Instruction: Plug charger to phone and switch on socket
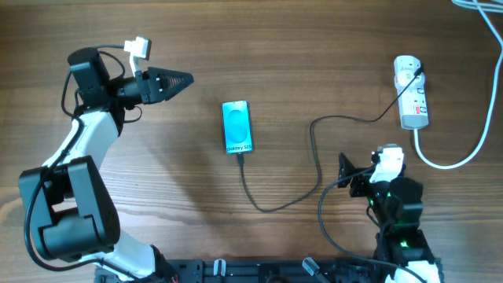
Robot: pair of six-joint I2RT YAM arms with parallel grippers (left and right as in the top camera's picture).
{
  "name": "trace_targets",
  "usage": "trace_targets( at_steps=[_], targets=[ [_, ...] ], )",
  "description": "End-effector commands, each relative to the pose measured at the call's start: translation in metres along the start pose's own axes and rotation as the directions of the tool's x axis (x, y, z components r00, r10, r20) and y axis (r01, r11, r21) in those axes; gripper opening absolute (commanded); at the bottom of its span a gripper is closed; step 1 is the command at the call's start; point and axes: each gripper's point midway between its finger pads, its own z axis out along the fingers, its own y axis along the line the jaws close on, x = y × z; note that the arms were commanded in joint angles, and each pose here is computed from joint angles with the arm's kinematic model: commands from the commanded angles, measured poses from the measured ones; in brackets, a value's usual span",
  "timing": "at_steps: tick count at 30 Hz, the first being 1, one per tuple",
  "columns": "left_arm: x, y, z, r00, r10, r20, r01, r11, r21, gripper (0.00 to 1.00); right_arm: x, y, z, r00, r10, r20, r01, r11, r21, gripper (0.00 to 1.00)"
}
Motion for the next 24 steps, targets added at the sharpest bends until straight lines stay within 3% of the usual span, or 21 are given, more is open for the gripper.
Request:
trace_targets(
  at_steps=[1, 13, 18, 24],
  targets=[
    [-0.001, 0.001, -0.002, 1.0, 0.011, 0.003, -0.011, 1.0, -0.001, 1.0, -0.006, 0.006, -0.008, 0.999, -0.015, 0.036, 0.015, 1.0, -0.026, 1.0],
    [-0.001, 0.001, -0.002, 1.0, 0.011, 0.003, -0.011, 1.0, -0.001, 1.0, -0.055, 0.015, -0.033, 0.961, -0.058, 0.271, 0.073, 0.996, -0.048, 1.0],
    [-0.001, 0.001, -0.002, 1.0, 0.011, 0.003, -0.011, 1.0, -0.001, 1.0, -0.082, 0.02, -0.052, 0.912, -0.064, 0.405, 0.092, 0.995, -0.049, 1.0],
    [-0.001, 0.001, -0.002, 1.0, 0.011, 0.003, -0.011, 1.0, -0.001, 1.0, -0.089, 0.021, -0.058, 0.897, -0.063, 0.438, 0.096, 0.994, -0.054, 1.0]
  ],
)
